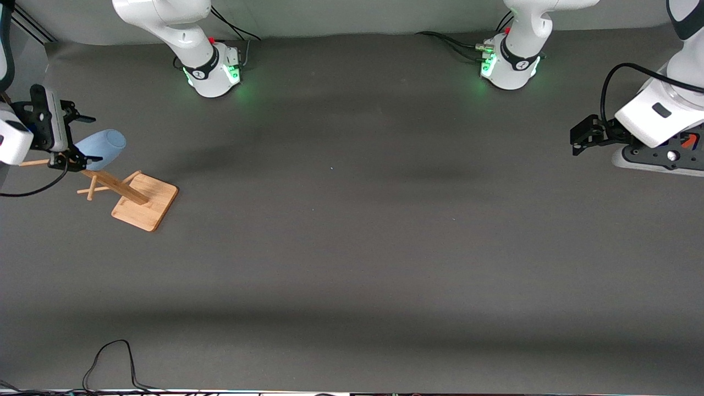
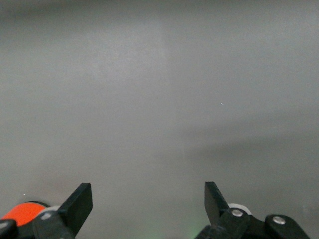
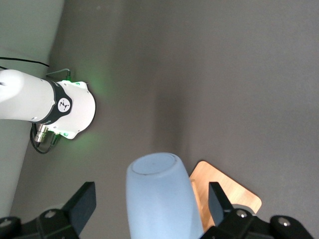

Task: Rotate and upright cup with both arms
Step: 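Close the right gripper around the blue cup's base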

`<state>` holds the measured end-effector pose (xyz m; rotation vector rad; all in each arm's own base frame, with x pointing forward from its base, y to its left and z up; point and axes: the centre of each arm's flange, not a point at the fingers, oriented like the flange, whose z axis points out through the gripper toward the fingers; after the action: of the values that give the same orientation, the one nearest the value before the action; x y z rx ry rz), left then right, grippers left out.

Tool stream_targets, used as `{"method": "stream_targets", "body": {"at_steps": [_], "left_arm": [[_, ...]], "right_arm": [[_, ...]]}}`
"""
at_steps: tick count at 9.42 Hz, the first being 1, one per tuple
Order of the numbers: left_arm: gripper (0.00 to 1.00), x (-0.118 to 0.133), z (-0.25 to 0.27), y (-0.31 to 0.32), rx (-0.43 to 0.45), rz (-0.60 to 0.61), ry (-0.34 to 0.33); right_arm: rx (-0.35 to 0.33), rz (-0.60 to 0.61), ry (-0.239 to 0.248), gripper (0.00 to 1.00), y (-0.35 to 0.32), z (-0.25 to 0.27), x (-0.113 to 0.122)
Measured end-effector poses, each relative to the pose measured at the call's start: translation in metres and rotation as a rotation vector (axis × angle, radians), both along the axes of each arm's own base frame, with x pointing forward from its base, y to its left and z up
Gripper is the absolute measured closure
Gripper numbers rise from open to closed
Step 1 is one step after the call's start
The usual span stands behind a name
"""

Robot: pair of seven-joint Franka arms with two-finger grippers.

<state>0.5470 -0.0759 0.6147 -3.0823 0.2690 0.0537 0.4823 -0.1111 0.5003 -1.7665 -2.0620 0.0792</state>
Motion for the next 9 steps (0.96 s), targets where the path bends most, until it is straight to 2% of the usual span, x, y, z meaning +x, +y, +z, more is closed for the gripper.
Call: {"method": "stream_targets", "body": {"at_steps": [3, 7, 9], "left_arm": [[0.0, 0.0, 0.0, -0.001, 0.0, -0.001, 0.0], [0.0, 0.0, 0.0, -0.001, 0.0, -0.002, 0.0], [0.0, 0.0, 0.0, -0.001, 0.0, -0.002, 0.0]], "right_arm": [[0.03, 0.04, 0.017, 0.0, 0.0, -0.018, -0.011], [0.045, 0.057, 0.0, 0.0, -0.01, -0.046, -0.016], [0.044, 0.054, 0.001, 0.04, -0.01, -0.059, -0.018]]}}
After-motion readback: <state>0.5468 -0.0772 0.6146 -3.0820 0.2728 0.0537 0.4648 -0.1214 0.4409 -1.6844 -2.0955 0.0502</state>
